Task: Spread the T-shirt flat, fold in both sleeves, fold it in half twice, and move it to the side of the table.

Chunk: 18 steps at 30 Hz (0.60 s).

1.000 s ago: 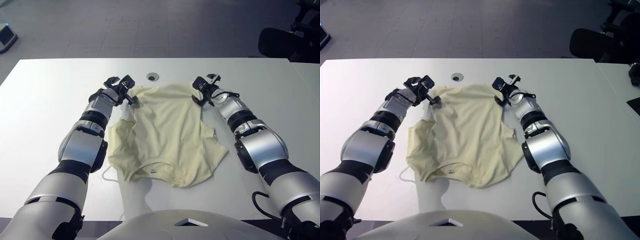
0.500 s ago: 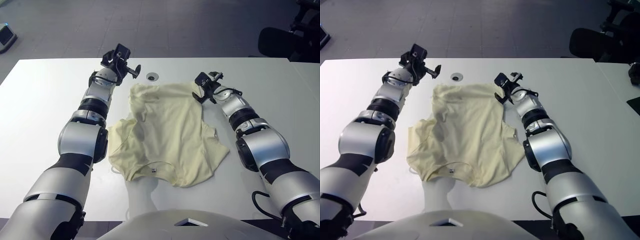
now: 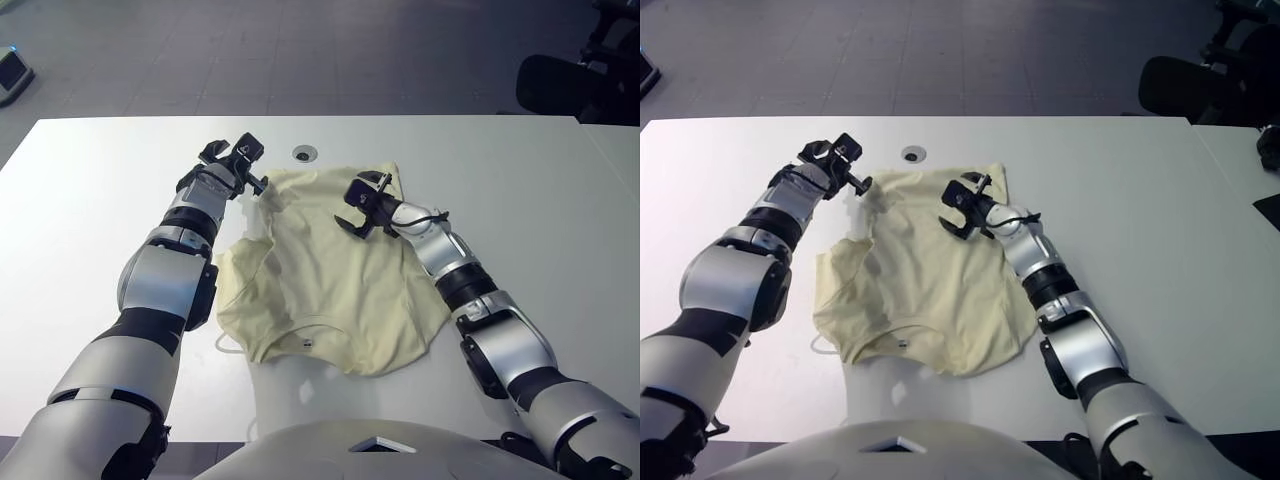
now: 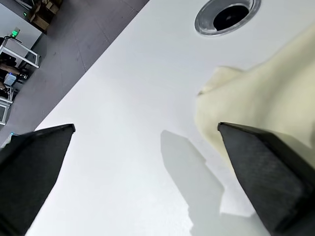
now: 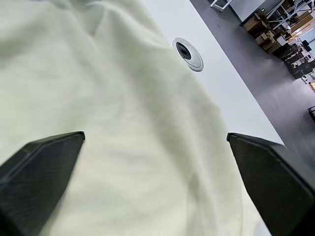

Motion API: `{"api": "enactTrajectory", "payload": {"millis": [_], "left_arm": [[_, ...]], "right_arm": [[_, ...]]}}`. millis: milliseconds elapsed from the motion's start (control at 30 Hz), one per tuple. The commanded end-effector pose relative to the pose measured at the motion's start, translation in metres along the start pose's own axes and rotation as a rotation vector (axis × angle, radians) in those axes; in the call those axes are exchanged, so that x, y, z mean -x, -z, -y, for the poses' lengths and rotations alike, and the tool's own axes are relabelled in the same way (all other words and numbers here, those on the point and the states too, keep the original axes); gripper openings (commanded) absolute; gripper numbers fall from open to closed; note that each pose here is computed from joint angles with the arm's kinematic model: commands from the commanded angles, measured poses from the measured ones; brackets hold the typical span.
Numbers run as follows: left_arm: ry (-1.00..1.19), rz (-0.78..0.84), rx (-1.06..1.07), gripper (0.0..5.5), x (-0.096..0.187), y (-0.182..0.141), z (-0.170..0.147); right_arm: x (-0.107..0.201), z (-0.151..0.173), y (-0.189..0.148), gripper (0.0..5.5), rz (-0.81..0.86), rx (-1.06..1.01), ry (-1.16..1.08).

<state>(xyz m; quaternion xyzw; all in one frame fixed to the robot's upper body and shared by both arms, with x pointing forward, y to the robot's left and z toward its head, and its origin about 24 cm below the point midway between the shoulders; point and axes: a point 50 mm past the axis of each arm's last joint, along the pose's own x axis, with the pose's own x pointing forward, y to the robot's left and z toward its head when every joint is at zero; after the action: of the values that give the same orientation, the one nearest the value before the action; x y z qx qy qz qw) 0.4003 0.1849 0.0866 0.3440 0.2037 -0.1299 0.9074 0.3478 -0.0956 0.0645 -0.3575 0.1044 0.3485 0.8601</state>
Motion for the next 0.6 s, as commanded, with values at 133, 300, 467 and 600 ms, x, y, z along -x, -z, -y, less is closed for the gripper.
{"api": "enactTrajectory", "payload": {"millis": [133, 300, 467, 600], "left_arm": [[0.055, -0.006, 0.034, 5.40, 0.002, 0.008, -0.001], [0.037, 0.038, 0.057, 5.40, 0.005, -0.006, -0.018], [0.071, 0.127, 0.127, 5.40, 0.005, -0.023, -0.015], [0.147, 0.193, 0.096, 5.40, 0.001, -0.039, 0.005]], "right_arm": [[0.032, -0.041, 0.019, 5.38, -0.061, 0.059, -0.261], [0.049, -0.053, 0.024, 5.38, -0.083, 0.072, -0.337], [0.050, -0.051, 0.024, 5.38, -0.092, 0.070, -0.324], [0.048, -0.047, 0.021, 5.38, -0.084, 0.071, -0.308]]}}
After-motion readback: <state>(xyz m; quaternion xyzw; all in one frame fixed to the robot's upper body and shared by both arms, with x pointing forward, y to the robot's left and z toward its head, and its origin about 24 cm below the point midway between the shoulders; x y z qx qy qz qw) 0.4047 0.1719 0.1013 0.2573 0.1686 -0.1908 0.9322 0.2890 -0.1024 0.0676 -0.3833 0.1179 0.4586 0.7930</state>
